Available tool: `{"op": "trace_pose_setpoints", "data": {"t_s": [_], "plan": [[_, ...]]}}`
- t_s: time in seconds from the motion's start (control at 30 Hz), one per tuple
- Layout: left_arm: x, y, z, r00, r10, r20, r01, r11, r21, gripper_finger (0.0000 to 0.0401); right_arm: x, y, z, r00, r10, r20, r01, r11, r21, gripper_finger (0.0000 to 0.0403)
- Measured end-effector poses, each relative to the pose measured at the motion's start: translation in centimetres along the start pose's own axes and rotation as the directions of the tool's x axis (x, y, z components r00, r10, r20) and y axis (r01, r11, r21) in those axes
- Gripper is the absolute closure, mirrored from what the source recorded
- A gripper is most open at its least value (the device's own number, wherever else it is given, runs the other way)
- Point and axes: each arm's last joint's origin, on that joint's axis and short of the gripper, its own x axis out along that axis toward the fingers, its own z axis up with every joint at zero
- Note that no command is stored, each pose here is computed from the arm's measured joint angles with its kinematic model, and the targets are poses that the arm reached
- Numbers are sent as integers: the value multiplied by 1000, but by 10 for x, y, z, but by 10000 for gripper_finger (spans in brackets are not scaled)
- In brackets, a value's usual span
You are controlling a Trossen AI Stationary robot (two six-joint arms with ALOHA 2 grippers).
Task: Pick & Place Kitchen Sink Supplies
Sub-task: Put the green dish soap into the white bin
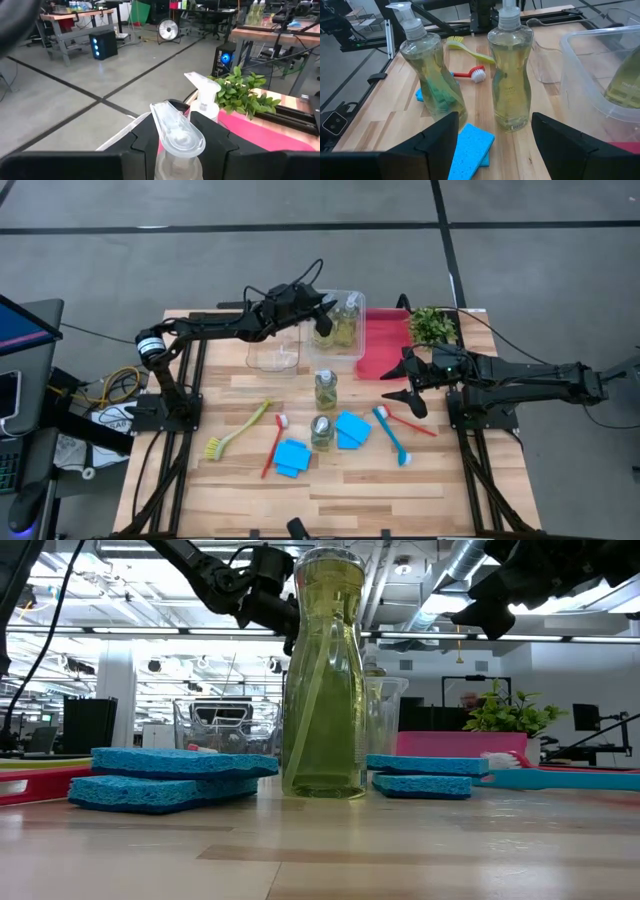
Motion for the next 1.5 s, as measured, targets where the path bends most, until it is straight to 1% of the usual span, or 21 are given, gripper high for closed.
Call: {"op": "trace_pose_setpoints", "data": {"t_s": [0.1, 0.37, 0.5, 0.67, 0.83, 1.2, 1.33, 1.5], "plan": [[0, 0, -2, 1000, 2, -3, -2, 1000, 1, 291, 0, 0, 0, 1000, 0, 0, 0, 1000, 0, 159], [-1, 0, -2, 1000, 6, -4, -6, 1000, 5, 252, 0, 0, 0, 1000, 0, 1, 0, 1000, 0, 159], [-1, 1, -2, 999, 35, -8, -34, 999, 6, 232, 0, 0, 0, 1000, 0, 0, 0, 1000, 0, 159], [-1, 0, -2, 999, 36, -9, -35, 999, 6, 215, 0, 0, 0, 1000, 0, 1, 0, 1000, 0, 159], [-1, 0, -2, 999, 36, -9, -35, 999, 6, 210, 0, 0, 0, 1000, 0, 1, 0, 1000, 0, 159], [-1, 0, -2, 999, 36, -10, -36, 999, 6, 218, 0, 0, 0, 1000, 0, 1, 0, 1000, 0, 159], [-1, 1, -3, 997, 72, -12, -72, 997, 6, 212, 0, 0, 0, 1000, 0, 1, 0, 1000, 0, 159], [-1, 2, -3, 996, 83, -12, -83, 997, 9, 203, 0, 0, 0, 1000, 0, 1, 0, 1000, 0, 159]]}}
